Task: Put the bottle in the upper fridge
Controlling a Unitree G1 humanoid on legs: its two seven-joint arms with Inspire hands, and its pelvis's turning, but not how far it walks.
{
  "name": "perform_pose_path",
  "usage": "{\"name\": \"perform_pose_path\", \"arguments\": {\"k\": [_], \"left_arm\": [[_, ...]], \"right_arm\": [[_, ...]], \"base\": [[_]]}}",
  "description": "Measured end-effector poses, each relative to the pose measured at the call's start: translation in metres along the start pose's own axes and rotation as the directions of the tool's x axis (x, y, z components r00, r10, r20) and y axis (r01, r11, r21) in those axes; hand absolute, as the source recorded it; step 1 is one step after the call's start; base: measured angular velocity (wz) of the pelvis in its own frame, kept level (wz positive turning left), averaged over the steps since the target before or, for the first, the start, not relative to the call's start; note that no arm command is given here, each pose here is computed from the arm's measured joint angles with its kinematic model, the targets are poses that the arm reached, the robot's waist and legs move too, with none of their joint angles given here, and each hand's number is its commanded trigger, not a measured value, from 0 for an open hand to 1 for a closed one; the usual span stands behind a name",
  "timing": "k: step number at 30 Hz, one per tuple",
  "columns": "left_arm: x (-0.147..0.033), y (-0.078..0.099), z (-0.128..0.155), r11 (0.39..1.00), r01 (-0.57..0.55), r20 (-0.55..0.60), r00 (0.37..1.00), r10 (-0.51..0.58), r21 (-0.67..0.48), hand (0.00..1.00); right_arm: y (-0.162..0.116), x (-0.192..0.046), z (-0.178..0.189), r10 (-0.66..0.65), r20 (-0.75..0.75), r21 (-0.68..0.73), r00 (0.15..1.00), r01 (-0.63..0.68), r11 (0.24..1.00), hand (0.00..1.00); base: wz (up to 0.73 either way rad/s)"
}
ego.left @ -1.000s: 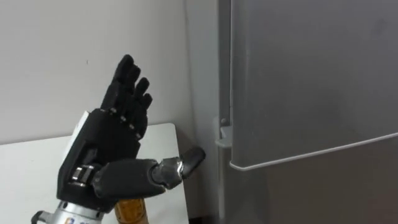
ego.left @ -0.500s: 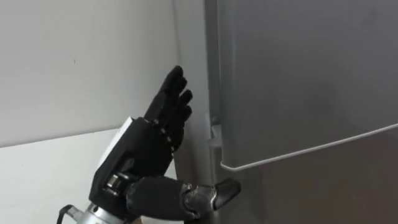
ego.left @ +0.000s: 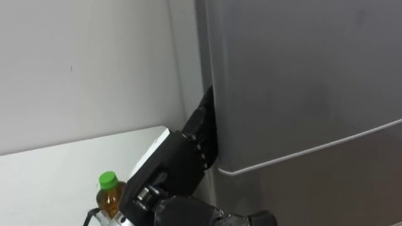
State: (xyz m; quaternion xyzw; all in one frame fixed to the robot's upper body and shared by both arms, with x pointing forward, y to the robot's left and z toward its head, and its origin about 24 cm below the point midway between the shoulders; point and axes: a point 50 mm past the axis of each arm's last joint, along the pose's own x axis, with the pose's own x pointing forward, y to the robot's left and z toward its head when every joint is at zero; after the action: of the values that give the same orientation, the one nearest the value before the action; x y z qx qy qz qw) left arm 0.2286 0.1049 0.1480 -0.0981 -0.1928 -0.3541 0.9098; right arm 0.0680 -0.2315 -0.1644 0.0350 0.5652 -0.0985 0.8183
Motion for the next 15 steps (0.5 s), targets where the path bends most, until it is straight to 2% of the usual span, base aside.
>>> {"name": "perform_pose_path", "arguments": {"k": [1, 2, 4, 11, 15], "left_arm": [[-0.0001, -0.0005, -0.0006, 1.000, 0.007, -0.007, 1.000, -0.007, 0.002, 0.02], [-0.0002, -0.0008, -0.0013, 1.000, 0.010, -0.011, 1.000, -0.010, 0.003, 0.60], [-0.0006, -0.0010, -0.0031, 1.000, 0.017, -0.028, 0.999, -0.017, 0.003, 1.00], [-0.0017, 0.0029, -0.0034, 1.000, -0.016, -0.039, 0.999, 0.016, 0.008, 1.00], [-0.0013, -0.0021, -0.0053, 0.999, 0.022, -0.037, 0.999, -0.024, -0.032, 1.00]], "right_arm": [[0.0006, 0.0001, 0.0001, 0.003, 0.000, -0.006, 1.000, -0.003, 1.000, 0.00], [0.0007, 0.0001, 0.0002, 0.004, -0.001, -0.008, 1.000, -0.004, 1.000, 0.00], [0.0008, 0.0002, 0.0009, 0.006, -0.001, -0.019, 1.000, -0.006, 1.000, 0.00], [0.0006, 0.0004, 0.0023, 0.012, -0.002, -0.033, 1.000, -0.012, 0.999, 0.00], [0.0011, 0.0005, 0.0028, 0.013, -0.002, -0.043, 1.000, -0.013, 0.999, 0.00]], "base": [[0.00], [0.00], [0.00], [0.00], [0.03]]}}
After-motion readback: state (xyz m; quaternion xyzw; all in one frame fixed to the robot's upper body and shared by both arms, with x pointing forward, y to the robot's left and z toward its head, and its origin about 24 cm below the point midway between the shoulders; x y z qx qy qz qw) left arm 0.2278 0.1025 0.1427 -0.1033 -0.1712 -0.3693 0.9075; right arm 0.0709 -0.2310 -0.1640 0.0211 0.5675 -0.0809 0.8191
